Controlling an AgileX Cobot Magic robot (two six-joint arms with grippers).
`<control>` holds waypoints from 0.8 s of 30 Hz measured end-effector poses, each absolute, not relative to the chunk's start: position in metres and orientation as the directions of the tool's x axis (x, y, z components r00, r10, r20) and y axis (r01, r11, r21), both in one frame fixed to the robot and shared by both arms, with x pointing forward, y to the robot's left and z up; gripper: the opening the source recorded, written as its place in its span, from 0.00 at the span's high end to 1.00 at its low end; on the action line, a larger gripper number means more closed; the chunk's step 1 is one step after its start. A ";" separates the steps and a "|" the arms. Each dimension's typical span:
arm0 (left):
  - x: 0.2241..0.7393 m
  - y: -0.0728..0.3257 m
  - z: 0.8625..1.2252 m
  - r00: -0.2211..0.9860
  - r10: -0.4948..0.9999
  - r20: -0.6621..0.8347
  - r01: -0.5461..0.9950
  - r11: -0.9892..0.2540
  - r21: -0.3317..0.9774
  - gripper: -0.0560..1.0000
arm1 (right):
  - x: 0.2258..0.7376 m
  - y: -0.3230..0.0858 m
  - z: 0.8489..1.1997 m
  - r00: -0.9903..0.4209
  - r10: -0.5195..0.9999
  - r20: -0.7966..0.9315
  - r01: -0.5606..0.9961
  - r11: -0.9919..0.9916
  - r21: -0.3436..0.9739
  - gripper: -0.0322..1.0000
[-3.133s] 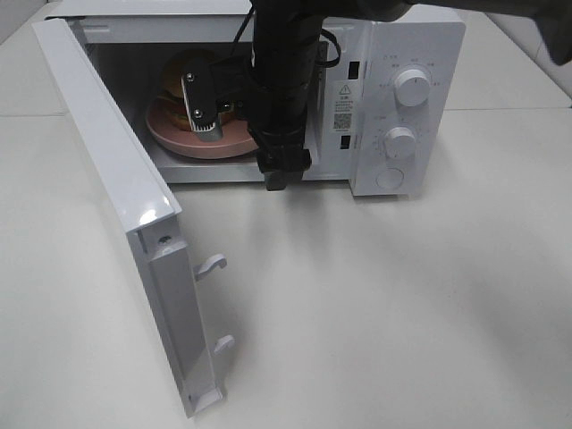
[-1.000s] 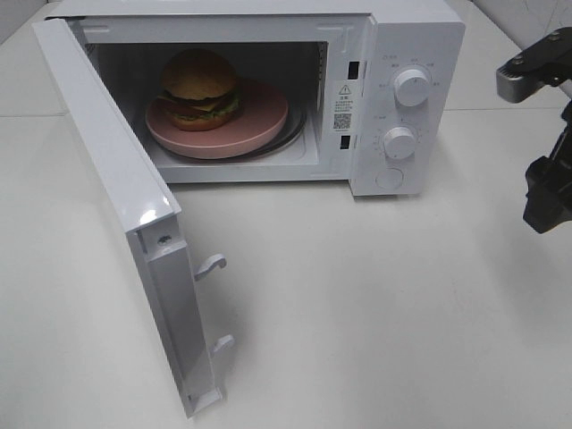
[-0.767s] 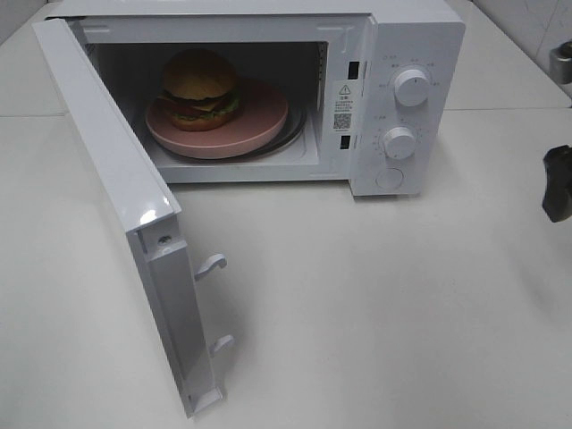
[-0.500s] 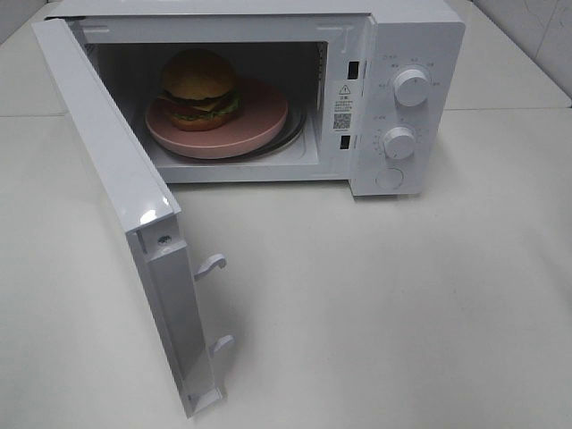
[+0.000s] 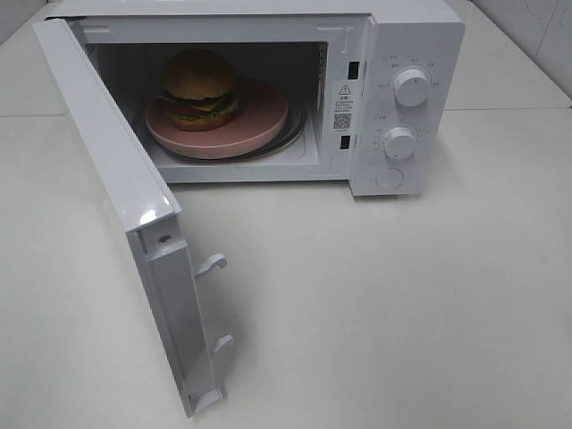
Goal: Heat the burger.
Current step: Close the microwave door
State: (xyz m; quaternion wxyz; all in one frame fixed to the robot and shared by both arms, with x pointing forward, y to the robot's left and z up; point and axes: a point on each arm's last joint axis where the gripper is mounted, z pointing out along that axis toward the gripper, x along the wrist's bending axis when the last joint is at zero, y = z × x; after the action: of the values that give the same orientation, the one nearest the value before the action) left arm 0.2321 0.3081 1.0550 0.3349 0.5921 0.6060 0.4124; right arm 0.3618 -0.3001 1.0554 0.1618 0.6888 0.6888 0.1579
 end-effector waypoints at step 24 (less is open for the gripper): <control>0.232 0.308 1.055 -0.075 0.994 0.083 0.441 -0.041 0.896 0.00 | 0.241 -0.299 1.050 0.005 1.000 -0.011 0.539 0.007 0.843 0.23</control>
State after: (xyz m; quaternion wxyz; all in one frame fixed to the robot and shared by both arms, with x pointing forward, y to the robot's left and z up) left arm 0.2321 0.3081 1.0550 0.3349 0.5921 0.6060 0.4124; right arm 0.2408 -0.2986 1.0499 0.3439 0.6199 0.6205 0.3354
